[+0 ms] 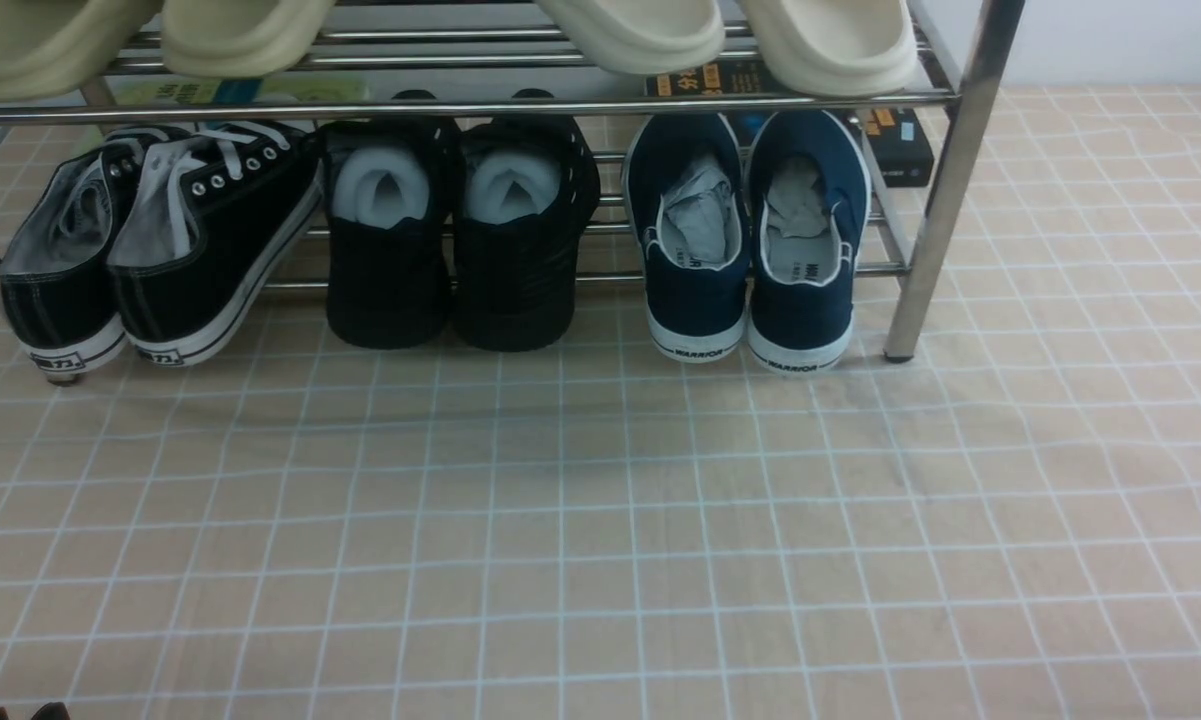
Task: Take the shoes off the shelf from the light coffee tablecloth by hand.
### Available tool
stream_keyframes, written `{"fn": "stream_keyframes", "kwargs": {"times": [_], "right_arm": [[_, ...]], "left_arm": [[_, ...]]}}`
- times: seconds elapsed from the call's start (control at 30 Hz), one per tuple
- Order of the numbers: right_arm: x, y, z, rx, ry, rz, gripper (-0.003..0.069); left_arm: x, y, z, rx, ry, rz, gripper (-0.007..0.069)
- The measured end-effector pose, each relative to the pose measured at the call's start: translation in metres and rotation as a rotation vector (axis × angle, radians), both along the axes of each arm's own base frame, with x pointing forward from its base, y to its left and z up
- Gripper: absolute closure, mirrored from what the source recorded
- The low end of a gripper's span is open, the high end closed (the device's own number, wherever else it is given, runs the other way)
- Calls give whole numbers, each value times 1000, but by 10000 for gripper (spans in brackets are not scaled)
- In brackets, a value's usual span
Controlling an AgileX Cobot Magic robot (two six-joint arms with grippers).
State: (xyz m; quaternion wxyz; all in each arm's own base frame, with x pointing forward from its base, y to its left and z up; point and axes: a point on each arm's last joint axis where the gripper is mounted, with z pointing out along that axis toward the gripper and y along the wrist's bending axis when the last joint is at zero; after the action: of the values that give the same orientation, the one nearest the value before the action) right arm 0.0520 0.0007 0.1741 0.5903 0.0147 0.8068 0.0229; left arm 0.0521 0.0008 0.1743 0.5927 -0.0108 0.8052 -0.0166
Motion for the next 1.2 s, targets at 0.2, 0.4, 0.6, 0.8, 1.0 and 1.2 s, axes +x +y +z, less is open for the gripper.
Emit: {"fn": "stream_keyframes", "kwargs": {"times": [0.2,0.4,0.6,0.8,1.0,1.2], "right_arm": [[0,0,0,0,0,0,420],[0,0,0,0,0,0,420],[0,0,0,0,0,0,420],[1,9,3,457,-9,-29,420],[2,15,11,921,-41,-56,420],[2,15,13,982,-63,-62,420]], "left_arm": [[0,0,0,0,0,0,383],[0,0,0,0,0,0,383],[0,0,0,0,0,0,383],[0,0,0,0,0,0,383],[0,0,0,0,0,0,383],[0,0,0,0,0,0,383]]}}
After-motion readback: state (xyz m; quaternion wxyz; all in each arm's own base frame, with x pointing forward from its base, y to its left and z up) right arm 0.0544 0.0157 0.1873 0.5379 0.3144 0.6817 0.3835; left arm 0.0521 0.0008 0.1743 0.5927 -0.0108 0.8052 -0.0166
